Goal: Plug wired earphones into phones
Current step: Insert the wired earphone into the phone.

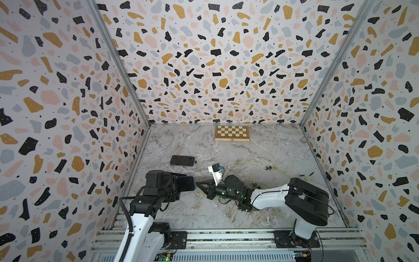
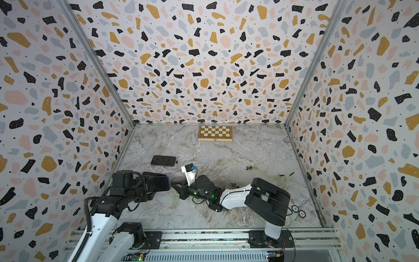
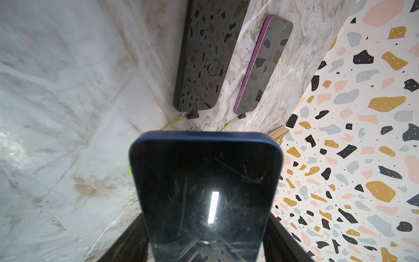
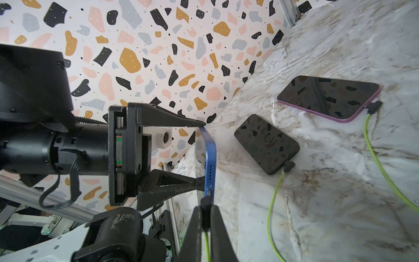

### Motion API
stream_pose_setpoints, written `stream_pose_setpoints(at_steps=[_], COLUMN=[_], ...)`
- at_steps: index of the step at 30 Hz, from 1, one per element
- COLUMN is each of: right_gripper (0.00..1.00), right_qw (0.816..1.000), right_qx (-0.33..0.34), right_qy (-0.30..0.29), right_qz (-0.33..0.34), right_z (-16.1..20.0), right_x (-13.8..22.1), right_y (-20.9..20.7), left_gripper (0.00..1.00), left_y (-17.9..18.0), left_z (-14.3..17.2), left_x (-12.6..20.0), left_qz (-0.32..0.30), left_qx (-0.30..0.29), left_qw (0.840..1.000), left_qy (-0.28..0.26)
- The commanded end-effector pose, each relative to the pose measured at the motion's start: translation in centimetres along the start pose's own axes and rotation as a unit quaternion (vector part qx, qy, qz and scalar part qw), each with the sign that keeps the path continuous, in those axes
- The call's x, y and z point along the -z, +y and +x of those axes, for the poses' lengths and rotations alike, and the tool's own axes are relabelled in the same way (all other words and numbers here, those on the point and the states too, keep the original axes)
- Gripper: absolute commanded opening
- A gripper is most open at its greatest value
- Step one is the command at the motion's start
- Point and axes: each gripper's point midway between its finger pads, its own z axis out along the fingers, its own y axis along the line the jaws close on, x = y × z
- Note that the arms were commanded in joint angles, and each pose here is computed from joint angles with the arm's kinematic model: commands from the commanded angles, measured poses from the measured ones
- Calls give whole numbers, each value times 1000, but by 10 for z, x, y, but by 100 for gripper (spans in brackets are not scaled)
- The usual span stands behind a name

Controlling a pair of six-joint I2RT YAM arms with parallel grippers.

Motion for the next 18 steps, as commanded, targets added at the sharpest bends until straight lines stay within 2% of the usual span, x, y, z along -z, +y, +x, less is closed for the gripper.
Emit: stream_pose_setpoints(at_steps=[1,9,18], right_gripper=[0,0,0], right_qw=[1000,1000,997], right_qx=[8,8,13], right_qy=[12,13,-8], right_qz=[-12,-8,-69], right_z=[2,-4,-9], right_x=[-8,-13,-2], right_y=[9,12,33], left_gripper=[59,59,59], left_y=[-21,-21,-19], left_z=[29,30,31], left_x=[15,15,13], left_qz=[36,41,38], left_qx=[-29,-27,-29], left_qw=[997,997,997], left_qy=[61,65,69])
